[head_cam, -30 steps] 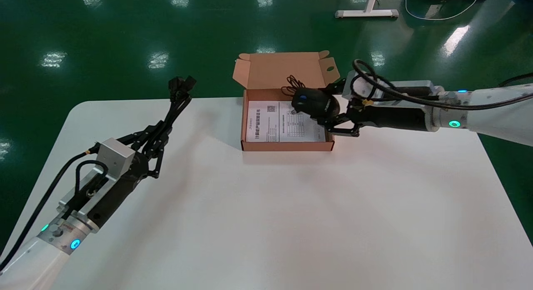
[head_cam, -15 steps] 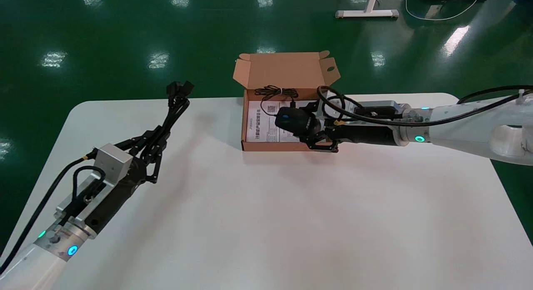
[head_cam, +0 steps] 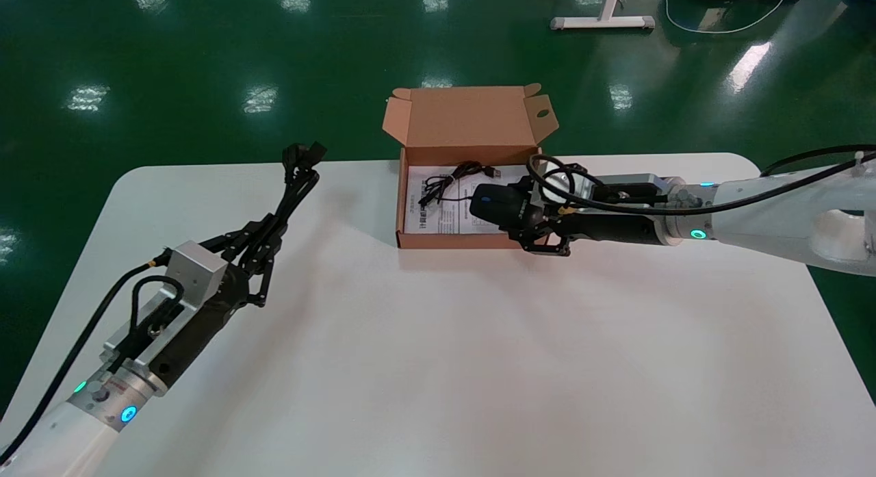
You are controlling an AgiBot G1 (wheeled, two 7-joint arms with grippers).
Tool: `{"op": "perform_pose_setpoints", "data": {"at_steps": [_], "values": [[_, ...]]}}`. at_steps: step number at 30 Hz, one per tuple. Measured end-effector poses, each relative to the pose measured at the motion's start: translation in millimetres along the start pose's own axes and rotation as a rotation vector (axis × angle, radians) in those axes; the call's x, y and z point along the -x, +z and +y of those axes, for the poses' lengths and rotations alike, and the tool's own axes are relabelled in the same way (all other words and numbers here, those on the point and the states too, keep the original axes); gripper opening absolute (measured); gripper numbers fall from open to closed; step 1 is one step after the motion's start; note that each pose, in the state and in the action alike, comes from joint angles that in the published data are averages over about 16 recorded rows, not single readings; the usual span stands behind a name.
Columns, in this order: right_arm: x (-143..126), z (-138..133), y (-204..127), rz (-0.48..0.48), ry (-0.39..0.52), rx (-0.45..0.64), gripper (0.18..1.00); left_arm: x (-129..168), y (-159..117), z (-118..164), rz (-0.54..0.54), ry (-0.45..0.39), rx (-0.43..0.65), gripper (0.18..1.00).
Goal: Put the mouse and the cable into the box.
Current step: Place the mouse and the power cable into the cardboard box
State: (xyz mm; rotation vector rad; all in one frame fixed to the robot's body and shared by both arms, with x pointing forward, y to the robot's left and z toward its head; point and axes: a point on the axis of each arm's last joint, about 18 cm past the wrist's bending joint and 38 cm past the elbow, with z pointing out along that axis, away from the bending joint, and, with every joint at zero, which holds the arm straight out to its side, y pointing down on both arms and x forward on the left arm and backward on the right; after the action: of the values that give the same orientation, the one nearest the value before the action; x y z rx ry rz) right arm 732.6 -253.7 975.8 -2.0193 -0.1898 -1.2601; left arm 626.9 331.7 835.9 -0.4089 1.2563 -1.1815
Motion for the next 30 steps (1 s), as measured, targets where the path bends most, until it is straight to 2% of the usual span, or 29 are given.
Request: {"op": "perform_pose_setpoints", "data": {"at_steps": [8, 13, 22, 30], "values": [[-2, 5, 6, 0.032, 0.011, 0.024, 0.591, -2, 2, 1, 0.007, 0.002, 0.003, 0.269], [-2, 6, 10, 0.047, 0.017, 0.037, 0.591, 0, 3, 1, 0.01, 0.034, 0.005, 0.269], [-4, 9, 13, 0.067, 0.022, 0.057, 0.627, 8, 14, -9, 0.023, 0.166, -0.02, 0.269], [-17, 11, -7, 0.097, 0.046, 0.033, 0.712, 6, 48, -31, 0.069, 0.302, -0.099, 0.269]]}}
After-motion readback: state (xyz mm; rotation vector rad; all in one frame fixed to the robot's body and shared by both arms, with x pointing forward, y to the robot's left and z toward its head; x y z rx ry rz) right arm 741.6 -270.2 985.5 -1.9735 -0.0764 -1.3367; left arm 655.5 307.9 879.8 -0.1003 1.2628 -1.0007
